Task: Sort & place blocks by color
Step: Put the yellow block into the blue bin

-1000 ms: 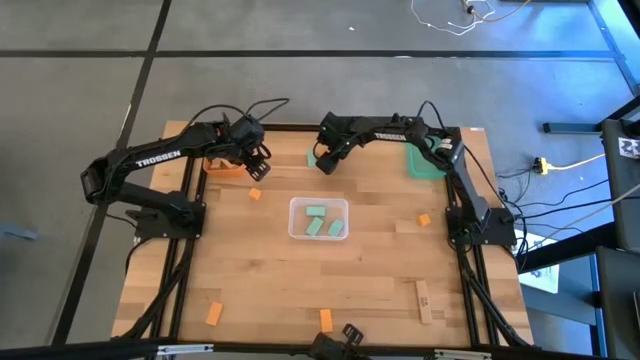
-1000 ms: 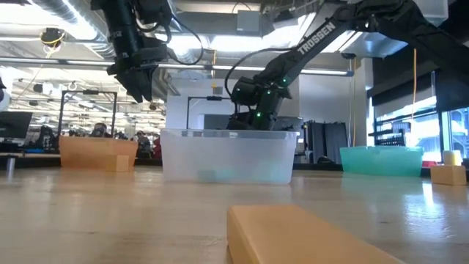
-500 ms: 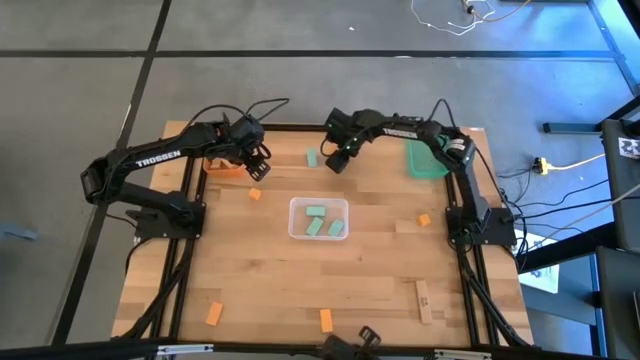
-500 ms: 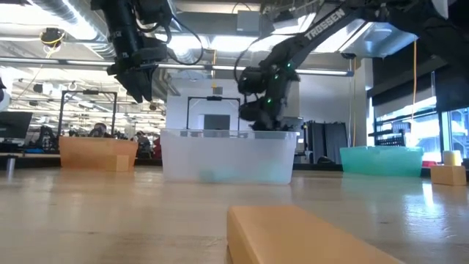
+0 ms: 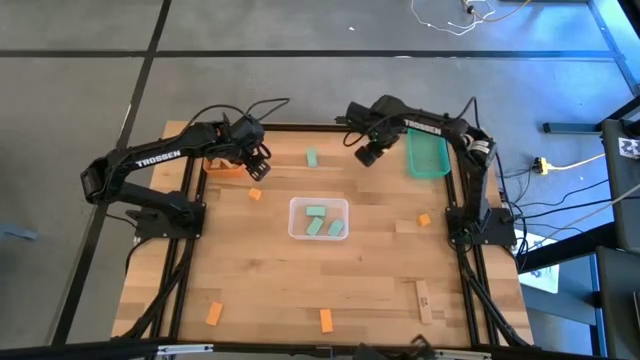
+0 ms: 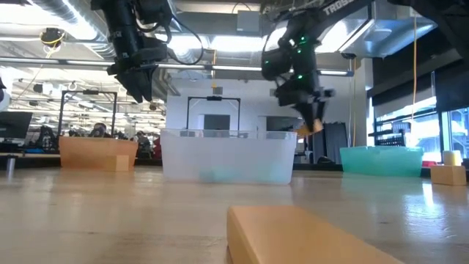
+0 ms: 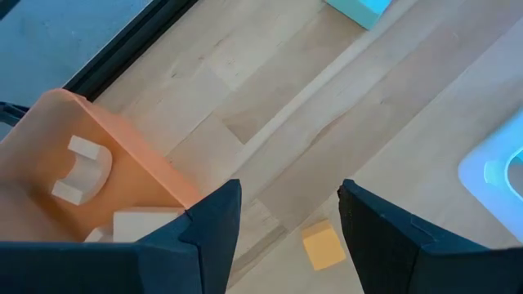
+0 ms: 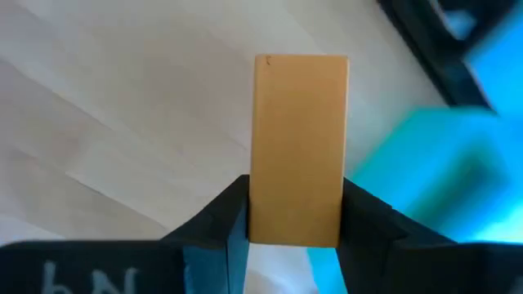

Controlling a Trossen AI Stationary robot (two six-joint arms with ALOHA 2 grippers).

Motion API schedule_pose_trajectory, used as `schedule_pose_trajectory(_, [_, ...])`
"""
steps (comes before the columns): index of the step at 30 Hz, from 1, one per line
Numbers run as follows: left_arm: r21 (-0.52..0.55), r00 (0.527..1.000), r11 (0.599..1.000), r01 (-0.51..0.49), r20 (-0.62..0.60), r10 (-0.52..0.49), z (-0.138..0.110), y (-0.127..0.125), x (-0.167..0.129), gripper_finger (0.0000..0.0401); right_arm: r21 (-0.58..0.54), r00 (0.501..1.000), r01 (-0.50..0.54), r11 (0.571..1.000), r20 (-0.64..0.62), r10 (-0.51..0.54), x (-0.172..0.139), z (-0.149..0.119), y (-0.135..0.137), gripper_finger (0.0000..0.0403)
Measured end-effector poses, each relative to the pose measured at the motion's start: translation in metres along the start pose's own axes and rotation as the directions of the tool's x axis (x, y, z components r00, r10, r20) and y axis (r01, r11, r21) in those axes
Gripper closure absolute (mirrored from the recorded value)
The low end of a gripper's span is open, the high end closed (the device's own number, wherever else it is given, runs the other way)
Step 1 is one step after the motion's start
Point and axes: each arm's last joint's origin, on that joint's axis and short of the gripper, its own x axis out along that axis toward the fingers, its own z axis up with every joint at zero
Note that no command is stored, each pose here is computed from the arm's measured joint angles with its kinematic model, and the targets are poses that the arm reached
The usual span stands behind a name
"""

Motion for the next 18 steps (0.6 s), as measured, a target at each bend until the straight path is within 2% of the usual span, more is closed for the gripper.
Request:
schedule_pose_trajectory(5, [0.004, 1.000, 1.000, 0.004, 0.021, -0.004, 0.002, -0.001, 0.000, 0.0206, 0.069, 0.989, 0.118, 0.991, -0.098, -0.111, -0.012, -0.017, -0.028, 0.0273])
schedule_pose_trajectory(11, [0.049, 0.999, 0.999, 0.009, 0.045, -0.012, 0.004, -0.001, 0.000, 0.0206, 0.175, 0.981, 0.164, 0.971, -0.136, -0.141, -0.020, -0.027, -0.060, 0.0273])
schedule_pose_trajectory(15, [0.067, 0.998, 0.998, 0.010, 0.053, -0.014, 0.005, -0.001, 0.000, 0.0206, 0.210, 0.974, 0.166, 0.963, -0.190, -0.126, -0.010, -0.040, -0.076, 0.0273])
schedule_pose_trajectory(18, [0.068, 0.998, 0.998, 0.011, 0.054, -0.014, 0.005, -0.002, 0.000, 0.0206, 0.224, 0.954, 0.190, 0.956, -0.271, -0.126, 0.011, -0.052, -0.085, 0.0273])
